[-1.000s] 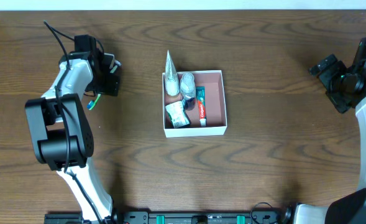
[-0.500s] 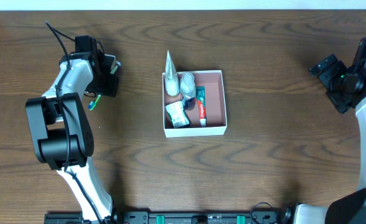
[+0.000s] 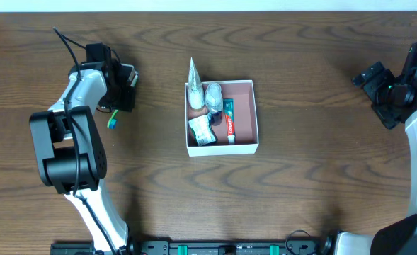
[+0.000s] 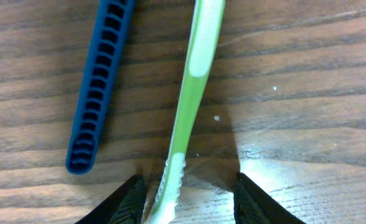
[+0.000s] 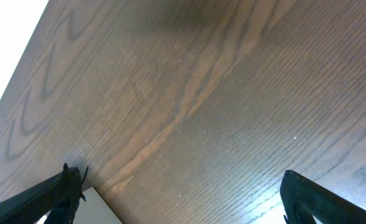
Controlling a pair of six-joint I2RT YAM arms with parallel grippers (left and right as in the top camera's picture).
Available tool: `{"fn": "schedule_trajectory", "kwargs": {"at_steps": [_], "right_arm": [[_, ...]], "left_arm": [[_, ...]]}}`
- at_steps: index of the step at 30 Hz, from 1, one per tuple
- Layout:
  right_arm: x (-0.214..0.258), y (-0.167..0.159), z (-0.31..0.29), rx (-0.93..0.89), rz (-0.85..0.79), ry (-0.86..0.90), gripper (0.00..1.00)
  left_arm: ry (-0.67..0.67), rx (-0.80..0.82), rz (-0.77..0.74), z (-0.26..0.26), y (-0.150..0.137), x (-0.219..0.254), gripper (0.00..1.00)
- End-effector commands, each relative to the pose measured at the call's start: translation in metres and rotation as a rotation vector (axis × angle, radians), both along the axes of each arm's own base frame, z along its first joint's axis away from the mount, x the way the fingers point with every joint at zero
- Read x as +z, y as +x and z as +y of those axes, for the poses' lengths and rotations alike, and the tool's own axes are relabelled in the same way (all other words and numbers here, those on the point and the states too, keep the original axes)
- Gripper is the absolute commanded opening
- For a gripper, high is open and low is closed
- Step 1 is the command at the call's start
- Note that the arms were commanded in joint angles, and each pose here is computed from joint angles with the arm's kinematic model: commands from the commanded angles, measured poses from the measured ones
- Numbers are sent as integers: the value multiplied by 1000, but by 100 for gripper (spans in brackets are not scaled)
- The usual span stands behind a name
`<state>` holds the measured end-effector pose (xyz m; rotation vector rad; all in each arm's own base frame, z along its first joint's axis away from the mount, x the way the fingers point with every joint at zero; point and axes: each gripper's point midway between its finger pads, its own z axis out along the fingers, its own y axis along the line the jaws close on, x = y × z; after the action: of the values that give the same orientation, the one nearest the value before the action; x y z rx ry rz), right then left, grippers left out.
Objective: Pack container
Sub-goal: 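Grasp the green toothbrush handle with the left gripper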
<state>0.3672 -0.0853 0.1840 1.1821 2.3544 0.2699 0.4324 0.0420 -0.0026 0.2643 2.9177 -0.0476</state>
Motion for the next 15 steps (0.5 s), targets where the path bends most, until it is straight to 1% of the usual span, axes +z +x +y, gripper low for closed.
{"fn": "schedule_trajectory", "kwargs": {"at_steps": [1, 3, 4, 7, 8, 12, 15], "right_arm": [[4, -1, -2, 4, -10, -12, 99], [4, -1, -2, 4, -10, -12, 99], [4, -1, -2, 4, -10, -12, 99], [4, -1, -2, 4, -10, -12, 99], [4, -1, -2, 4, -10, -12, 99], [4, -1, -2, 4, -10, -12, 99], [4, -1, -2, 4, -10, -12, 99]], "left_arm": [[-26, -6, 100, -6, -22, -35, 47], [-28, -6, 116, -6, -24, -41, 45], [-28, -6, 121, -6, -25, -43, 39], [-25, -4, 117, -5, -24, -42, 13], [-24, -4, 114, -5, -23, -41, 7], [-25, 27, 115, -4, -21, -35, 6], [-27, 42, 102, -5, -17, -17, 6]]}}
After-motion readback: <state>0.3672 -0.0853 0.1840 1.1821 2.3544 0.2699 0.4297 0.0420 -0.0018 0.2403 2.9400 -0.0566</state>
